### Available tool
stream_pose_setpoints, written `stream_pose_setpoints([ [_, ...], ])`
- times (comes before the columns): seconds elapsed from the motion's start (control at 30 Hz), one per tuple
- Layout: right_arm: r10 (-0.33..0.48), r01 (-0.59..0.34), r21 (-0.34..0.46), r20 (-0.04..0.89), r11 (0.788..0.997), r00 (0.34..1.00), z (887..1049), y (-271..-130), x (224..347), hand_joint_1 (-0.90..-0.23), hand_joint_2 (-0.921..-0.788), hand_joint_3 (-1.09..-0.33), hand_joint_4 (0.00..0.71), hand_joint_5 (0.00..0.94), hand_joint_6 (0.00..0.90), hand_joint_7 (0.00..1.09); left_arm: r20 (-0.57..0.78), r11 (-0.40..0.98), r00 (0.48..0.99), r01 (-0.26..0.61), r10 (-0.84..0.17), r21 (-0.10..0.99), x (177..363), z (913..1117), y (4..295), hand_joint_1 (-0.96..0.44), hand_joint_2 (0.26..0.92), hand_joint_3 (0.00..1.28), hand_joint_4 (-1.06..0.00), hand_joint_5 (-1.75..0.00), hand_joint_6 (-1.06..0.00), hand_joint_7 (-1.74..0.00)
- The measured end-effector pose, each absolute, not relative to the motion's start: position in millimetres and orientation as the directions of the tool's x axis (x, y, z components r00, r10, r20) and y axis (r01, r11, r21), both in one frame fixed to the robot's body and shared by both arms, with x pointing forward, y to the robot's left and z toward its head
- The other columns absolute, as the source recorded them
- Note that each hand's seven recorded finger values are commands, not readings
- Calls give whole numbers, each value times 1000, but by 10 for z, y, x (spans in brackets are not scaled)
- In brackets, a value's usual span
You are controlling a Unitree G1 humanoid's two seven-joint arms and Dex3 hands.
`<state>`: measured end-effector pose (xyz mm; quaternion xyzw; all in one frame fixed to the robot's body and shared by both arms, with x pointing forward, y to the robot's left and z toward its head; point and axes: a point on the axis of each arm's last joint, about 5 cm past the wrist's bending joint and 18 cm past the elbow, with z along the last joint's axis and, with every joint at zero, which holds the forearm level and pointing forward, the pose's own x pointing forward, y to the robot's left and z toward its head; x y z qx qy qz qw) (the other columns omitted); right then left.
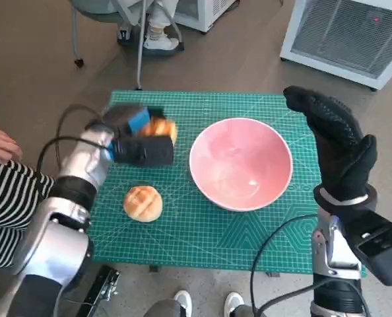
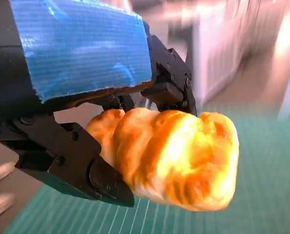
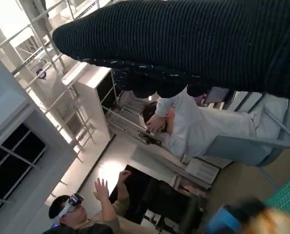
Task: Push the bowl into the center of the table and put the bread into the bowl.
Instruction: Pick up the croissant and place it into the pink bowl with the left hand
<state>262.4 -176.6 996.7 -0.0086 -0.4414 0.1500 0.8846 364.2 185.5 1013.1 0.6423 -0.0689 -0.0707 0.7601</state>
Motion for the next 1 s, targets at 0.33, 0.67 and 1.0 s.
stream_pose_setpoints([
  [0.33,271,-257,-147,782,955,562,9967,-1768,2622,-659,-921,-703,142,2,82,415,360,336,864,-243,-352,910,3564,10649,1659,1,920,47,-756,-1096,-600,-1186],
  [0.67,269,-254,-146,782,956,562,9953,-1775,2613,-663,-921,-701,142,1,77,415,453,429,710,-231,-539,873,3271,10652,1392,1,920,37,-781,-1036,-601,-1211],
  [1.0,266,-252,-142,774,957,574,9912,-1786,2591,-669,-921,-704,142,1,74,418,341,382,661,-88,-668,920,3225,10372,1139,1,920,36,-782,-1030,-601,-1219],
])
